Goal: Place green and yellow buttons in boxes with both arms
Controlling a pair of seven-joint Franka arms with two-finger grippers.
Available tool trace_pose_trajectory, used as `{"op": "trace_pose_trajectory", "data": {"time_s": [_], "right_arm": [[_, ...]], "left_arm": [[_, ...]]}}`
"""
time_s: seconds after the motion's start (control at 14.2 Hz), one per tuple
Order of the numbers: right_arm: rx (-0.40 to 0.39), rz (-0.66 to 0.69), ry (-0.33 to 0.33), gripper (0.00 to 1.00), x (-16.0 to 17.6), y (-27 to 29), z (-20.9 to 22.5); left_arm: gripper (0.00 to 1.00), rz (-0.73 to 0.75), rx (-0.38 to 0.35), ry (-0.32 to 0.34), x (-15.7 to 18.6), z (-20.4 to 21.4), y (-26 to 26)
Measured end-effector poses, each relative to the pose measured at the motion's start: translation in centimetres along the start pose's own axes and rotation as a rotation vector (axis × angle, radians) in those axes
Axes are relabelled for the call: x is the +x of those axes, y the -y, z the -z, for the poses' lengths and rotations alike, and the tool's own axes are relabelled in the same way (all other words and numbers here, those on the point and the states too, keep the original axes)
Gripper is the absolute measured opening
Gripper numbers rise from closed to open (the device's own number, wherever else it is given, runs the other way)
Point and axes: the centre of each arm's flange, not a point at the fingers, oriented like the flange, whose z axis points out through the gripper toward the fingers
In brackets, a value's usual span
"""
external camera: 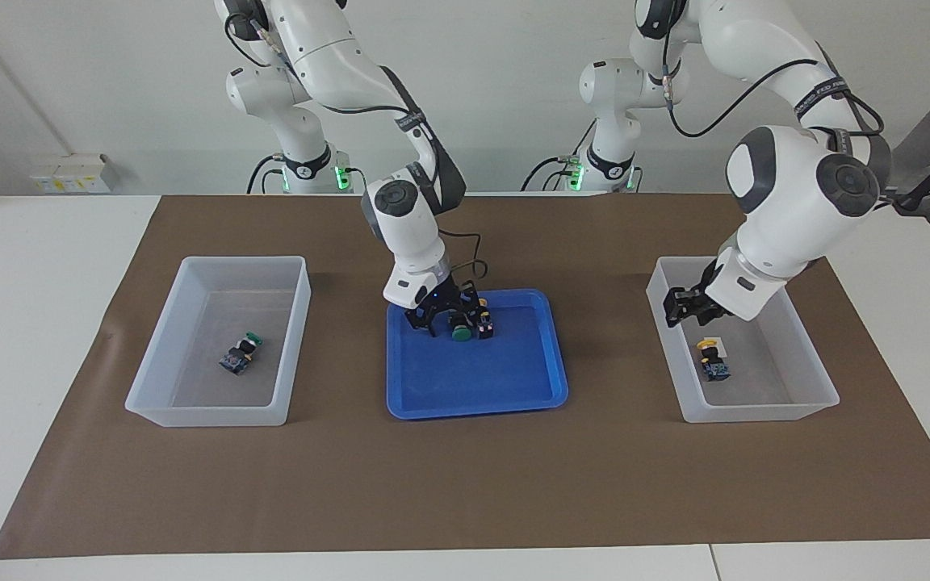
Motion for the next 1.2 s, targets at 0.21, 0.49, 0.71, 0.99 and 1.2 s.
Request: {"op": "trace_pose_trajectory", "data": {"time_s": [0.21, 0.49, 0.71, 0.99, 1.2], "right_arm": [[0.002, -0.018, -0.005, 0.41, 0.6, -0.4, 1.3], [0.001, -0.122, -0.013, 0.41, 3.9, -5.2, 9.3], [-0.013, -0.230, -0.065, 0.41, 5.1, -12.6, 16.9], [-0.063, -0.204, -0.077, 0.41, 4.6, -23.6, 20.5], [-0.090, -0.169, -0.053, 0.41, 2.8, -32.0, 19.9]], "left_arm": [[0.56, 0.030, -0.011, -0.012, -0.1, 0.0, -1.4], [0.56, 0.075, -0.029, -0.049, -0.7, -1.1, -6.8], [0.56, 0.065, -0.035, -0.065, -2.3, -3.4, -12.4], [0.56, -0.002, -0.040, -0.082, -5.3, -6.4, -18.9], [0.69, -0.038, -0.038, -0.084, -7.7, -9.7, -22.4]]}}
